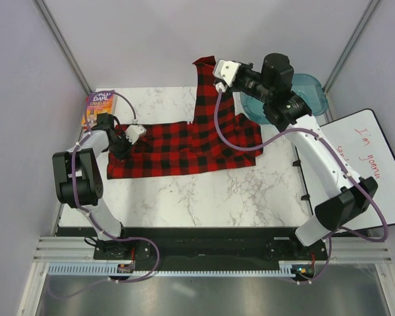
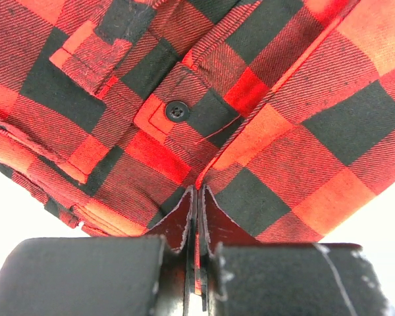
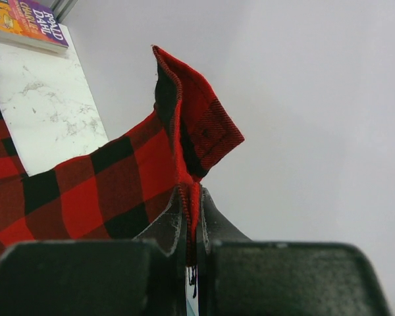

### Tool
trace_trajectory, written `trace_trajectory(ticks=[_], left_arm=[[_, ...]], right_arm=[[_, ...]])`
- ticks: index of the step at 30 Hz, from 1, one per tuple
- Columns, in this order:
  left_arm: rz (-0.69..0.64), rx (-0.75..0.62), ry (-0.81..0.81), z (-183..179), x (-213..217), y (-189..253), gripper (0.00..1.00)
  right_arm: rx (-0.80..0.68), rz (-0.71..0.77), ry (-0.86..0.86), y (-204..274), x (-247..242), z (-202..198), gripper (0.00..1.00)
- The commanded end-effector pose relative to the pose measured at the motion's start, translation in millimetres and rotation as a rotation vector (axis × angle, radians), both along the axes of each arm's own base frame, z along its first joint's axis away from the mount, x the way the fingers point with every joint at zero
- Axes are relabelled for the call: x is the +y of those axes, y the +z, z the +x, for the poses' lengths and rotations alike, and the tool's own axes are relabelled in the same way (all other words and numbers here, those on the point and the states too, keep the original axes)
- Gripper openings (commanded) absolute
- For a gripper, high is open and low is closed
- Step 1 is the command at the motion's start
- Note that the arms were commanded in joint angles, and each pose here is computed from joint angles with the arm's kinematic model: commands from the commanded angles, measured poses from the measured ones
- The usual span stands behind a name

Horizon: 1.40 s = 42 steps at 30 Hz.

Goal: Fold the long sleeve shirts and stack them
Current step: Fold the shirt

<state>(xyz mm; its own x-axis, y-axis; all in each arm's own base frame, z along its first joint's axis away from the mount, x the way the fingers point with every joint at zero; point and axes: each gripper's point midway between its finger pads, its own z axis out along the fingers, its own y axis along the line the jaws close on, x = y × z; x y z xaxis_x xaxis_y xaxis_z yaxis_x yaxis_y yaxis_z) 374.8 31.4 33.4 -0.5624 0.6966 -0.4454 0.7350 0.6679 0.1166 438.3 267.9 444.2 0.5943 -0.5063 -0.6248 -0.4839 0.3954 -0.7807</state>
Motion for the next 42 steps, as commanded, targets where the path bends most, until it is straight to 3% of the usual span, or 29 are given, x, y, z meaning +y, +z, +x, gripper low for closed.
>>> trace_trajectory(ticks=[1,10,13,15,16,17,18,19,20,25,28,29,33,36,42], left_arm=[[0.017,-0.036,0.043,7,7,8,0.06],[-0.006,-0.052,0.147,29,10,21,0.11],[-0.012,-0.064,0.154,29,9,26,0.20],[-0.067,-0.077,0.144,27,2,37,0.33],[-0.158,-0.131,0.107,26,-14,61,0.37],[-0.206,-0.160,0.092,26,-22,73,0.67],[-0.248,-0.200,0.072,26,-29,89,0.71],[-0.331,-0.254,0.037,25,-45,116,0.91],[-0.371,-0.303,0.022,29,-52,140,0.99],[-0.623,-0.464,-0.138,28,-111,258,0.99],[-0.605,-0.576,-0.246,26,-148,308,0.99],[-0.612,-0.607,-0.331,15,-178,327,0.99],[-0.625,-0.676,-0.451,-6,-212,353,0.99],[-0.548,-0.754,-0.557,-16,-227,356,0.99],[-0.432,-0.812,-0.606,-7,-246,345,0.99]], right_arm=[[-0.014,0.008,-0.014,10,-11,-17,0.00],[0.061,-0.006,0.053,-20,6,-22,0.00],[0.064,-0.006,0.039,-20,4,-21,0.00],[0.064,-0.006,0.042,-19,4,-22,0.00],[0.066,-0.006,0.046,-20,4,-23,0.00],[0.079,0.004,0.064,-21,8,-25,0.00],[0.089,0.007,0.074,-23,10,-26,0.00],[0.109,0.010,0.086,-29,14,-25,0.00],[0.115,0.021,0.092,-30,18,-24,0.00],[0.218,0.068,0.143,-50,41,-22,0.00],[0.275,0.086,0.192,-59,54,-26,0.00],[0.281,0.090,0.204,-59,57,-27,0.00],[0.313,0.109,0.243,-59,65,-32,0.00],[0.320,0.110,0.277,-59,71,-39,0.00],[0.321,0.081,0.332,-67,82,-55,0.00]])
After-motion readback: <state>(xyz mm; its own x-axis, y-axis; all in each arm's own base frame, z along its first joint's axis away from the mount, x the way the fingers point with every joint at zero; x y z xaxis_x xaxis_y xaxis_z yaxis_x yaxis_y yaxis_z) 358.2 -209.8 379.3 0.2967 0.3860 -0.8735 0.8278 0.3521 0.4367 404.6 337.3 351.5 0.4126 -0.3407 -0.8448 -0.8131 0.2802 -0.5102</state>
